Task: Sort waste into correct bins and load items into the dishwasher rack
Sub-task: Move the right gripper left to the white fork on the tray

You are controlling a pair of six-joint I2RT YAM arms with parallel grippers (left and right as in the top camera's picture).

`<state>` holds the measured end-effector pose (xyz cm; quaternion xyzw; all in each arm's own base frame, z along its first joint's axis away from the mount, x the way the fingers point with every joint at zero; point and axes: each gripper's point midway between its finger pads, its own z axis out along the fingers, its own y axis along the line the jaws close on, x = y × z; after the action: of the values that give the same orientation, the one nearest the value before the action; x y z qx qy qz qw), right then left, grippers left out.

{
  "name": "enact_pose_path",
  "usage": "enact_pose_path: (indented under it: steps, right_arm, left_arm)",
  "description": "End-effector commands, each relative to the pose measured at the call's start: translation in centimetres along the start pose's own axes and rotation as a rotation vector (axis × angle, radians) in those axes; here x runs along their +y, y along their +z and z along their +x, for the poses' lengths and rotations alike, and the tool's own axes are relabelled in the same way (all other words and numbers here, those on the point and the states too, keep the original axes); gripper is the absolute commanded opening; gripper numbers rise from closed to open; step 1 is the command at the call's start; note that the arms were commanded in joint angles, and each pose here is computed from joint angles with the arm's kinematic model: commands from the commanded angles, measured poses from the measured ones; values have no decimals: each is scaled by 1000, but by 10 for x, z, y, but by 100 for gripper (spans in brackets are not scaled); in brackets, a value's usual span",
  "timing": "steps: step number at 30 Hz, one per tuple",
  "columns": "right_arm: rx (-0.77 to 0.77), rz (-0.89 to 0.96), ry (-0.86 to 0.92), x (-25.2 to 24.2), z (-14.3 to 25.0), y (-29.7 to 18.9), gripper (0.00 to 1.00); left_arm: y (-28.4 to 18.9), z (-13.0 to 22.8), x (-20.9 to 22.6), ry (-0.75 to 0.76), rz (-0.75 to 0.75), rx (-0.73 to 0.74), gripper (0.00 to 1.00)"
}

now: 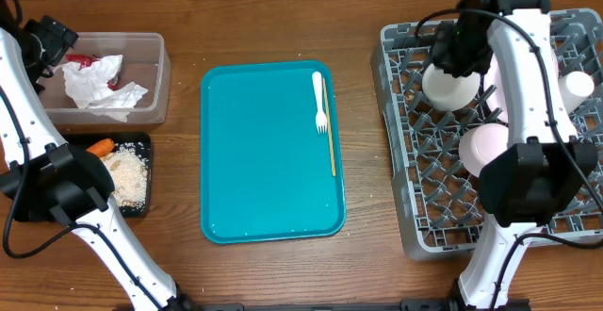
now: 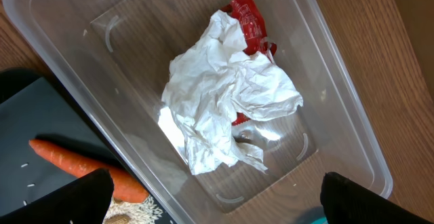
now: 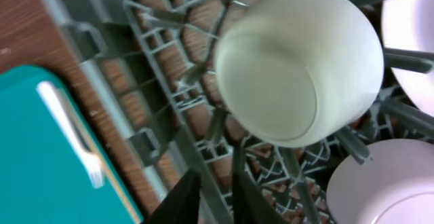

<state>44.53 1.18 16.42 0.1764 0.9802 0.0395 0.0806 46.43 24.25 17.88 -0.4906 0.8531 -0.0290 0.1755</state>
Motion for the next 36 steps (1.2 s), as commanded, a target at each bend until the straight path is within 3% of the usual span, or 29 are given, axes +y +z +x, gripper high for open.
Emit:
enact_pose_path:
  steps: [1, 8, 12, 17, 21, 36]
  right_arm:
    - [-31, 78, 49, -24, -8, 6, 18]
    - [-48, 62, 106, -45, -20, 6, 18]
    - [-4, -58, 24, -25, -16, 11, 13]
    - [3, -69, -9, -13, -15, 21, 12]
    - [-2, -16, 4, -22, -16, 38, 4]
    - [-82, 174, 43, -59, -31, 44, 4]
  left_arm:
    - [-1, 0, 0, 8, -5, -4, 100]
    - [-1, 0, 0, 8, -5, -4, 100]
    - [-1, 0, 0, 8, -5, -4, 100]
    - [-1, 0, 0, 8, -5, -4, 100]
    - [-1, 0, 0, 8, -5, -4, 100]
    - [-1, 0, 0, 8, -5, -4, 100]
